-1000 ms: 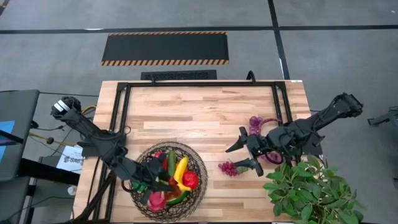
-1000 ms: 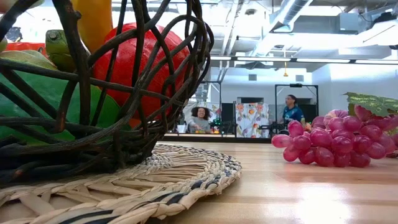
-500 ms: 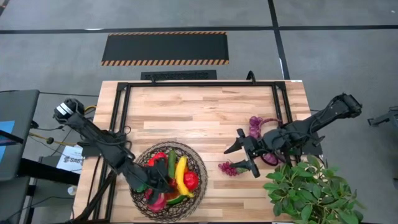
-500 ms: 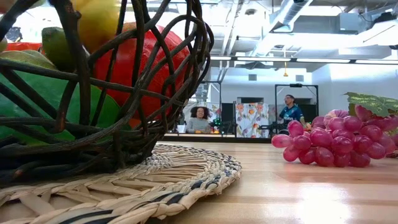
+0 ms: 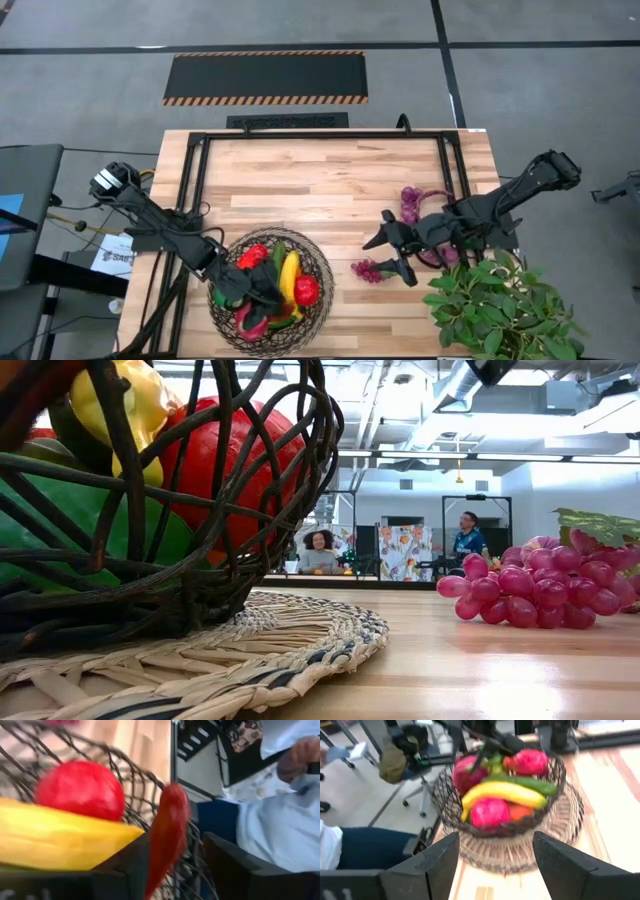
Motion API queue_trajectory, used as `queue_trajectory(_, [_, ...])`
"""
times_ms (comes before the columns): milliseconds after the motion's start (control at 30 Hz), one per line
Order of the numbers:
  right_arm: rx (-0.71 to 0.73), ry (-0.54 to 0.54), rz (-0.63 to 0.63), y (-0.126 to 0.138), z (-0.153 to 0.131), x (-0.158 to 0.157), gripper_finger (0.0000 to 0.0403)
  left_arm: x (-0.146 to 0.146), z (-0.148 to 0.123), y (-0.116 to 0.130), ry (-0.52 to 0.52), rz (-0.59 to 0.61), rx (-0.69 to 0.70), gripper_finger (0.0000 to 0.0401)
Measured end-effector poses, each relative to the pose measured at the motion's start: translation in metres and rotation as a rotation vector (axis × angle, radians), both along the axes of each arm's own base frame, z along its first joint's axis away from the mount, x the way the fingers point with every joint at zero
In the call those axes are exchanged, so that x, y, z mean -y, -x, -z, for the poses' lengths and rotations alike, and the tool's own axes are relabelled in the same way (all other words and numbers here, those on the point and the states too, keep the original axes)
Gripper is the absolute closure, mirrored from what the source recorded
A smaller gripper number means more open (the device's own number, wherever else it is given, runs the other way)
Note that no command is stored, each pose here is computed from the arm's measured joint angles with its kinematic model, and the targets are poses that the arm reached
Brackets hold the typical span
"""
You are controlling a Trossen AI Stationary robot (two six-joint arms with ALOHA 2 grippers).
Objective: Build produce basket
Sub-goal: Put the chili pepper into the woven basket, then put the grapes into the woven basket
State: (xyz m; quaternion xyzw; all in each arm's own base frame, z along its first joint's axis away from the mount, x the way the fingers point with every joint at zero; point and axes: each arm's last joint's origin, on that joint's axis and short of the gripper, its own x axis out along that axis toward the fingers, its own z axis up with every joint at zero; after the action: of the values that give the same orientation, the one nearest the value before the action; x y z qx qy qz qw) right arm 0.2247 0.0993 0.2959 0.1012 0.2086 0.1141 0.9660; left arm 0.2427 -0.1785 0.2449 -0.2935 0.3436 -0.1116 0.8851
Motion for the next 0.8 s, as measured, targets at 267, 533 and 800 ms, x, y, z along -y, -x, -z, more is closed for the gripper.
queue_trajectory(267, [-0.229, 0.044, 0.131, 0.006, 0.023, 0.006, 0.0127, 0.005, -0.005, -0.001, 0.144, 0.053, -0.018, 0.0158])
queue_trajectory(533, [-0.533, 0.119, 0.155, -0.008, 0.072, -0.002, 0.0127, 0.008, -0.021, -0.007, 0.217, 0.069, 0.140, 0.0156])
queue_trajectory(800, [-0.819, 0.125, 0.066, -0.022, 0.127, -0.014, 0.0127, 0.007, -0.036, -0.012, 0.126, 0.038, 0.386, 0.0156])
